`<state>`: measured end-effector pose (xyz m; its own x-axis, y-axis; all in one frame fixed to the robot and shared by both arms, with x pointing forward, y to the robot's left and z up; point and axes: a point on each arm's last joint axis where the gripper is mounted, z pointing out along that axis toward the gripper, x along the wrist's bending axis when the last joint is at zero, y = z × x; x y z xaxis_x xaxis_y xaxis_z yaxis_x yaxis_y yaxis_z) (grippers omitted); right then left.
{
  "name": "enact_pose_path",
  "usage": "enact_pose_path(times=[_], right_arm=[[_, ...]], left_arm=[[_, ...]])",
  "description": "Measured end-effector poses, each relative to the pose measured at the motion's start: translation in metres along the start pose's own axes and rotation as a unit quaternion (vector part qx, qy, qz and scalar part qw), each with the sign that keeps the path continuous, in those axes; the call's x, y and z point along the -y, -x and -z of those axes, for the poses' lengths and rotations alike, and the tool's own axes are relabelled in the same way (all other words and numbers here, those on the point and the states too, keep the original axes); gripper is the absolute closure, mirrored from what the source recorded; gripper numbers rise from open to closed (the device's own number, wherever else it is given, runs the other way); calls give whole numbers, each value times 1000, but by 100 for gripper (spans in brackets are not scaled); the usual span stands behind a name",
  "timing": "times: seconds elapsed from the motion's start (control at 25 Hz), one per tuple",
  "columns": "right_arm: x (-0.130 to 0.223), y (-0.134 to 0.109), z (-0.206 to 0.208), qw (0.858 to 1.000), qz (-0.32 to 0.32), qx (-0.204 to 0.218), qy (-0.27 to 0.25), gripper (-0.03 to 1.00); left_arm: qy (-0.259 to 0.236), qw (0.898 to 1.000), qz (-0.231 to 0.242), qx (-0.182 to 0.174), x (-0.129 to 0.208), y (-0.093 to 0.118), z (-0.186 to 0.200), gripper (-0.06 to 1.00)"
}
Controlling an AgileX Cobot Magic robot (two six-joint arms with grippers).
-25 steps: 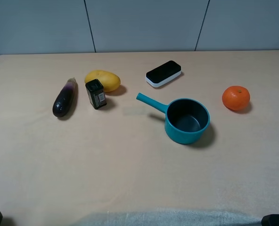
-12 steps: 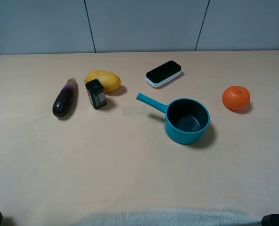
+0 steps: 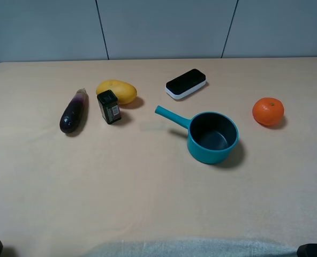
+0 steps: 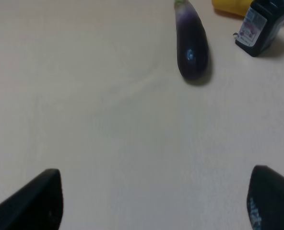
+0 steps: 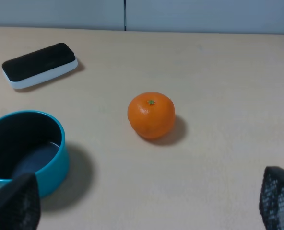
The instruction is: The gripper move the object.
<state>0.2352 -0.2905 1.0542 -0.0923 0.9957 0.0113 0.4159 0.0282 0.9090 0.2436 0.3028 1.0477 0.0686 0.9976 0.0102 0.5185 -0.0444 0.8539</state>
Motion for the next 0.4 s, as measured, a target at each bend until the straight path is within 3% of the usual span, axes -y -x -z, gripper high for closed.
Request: enact_pose_path(times=[0.4], right_arm=[[0, 0, 0, 1000, 0, 0, 0, 27]], left_arm=[[0, 1000, 0, 0, 0, 0, 0, 17]])
